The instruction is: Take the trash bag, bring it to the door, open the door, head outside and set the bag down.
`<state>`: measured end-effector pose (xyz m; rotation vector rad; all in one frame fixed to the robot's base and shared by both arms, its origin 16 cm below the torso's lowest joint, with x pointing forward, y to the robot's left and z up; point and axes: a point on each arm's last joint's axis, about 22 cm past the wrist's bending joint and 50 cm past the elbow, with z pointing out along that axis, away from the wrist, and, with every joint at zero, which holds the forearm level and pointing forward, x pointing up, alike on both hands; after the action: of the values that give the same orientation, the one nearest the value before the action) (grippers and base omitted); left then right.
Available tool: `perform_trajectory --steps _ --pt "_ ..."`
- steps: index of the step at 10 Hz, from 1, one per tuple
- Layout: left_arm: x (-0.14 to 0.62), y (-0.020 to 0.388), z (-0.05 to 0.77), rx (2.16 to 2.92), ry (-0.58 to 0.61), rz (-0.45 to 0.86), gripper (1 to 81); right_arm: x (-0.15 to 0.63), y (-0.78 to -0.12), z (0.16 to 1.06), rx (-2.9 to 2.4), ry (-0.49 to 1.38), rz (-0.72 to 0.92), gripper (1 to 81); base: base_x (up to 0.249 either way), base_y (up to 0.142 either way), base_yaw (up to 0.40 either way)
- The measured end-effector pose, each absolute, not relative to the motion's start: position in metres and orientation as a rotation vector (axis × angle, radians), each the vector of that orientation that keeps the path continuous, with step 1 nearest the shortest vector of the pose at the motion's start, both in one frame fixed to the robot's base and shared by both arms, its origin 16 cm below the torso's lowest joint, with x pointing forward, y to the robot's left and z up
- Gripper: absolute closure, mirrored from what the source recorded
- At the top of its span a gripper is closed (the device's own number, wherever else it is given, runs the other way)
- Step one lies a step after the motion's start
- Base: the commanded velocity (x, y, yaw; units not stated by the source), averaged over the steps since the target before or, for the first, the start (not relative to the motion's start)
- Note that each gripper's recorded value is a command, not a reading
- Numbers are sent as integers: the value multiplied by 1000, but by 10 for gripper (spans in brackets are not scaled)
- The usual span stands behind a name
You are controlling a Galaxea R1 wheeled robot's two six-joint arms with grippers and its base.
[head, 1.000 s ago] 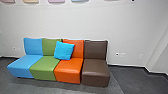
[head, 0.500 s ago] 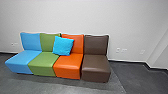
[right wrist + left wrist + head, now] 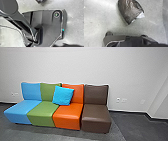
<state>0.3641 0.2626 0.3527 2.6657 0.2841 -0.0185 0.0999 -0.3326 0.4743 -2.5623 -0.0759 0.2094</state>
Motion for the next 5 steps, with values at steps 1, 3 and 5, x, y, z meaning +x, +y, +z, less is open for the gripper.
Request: perform_trajectory --steps 1,3,5 --pt "376 258 347 2663 284 -1 10 105 -335 467 -2567 -81 194 10 0 0 0" --pt "397 248 339 2647 282 13 10 115 -337 450 -2572 -88 168 10 0 0 0" --pt "403 253 320 2649 319 2 10 117 -336 434 -2570 -85 181 10 0 0 0"
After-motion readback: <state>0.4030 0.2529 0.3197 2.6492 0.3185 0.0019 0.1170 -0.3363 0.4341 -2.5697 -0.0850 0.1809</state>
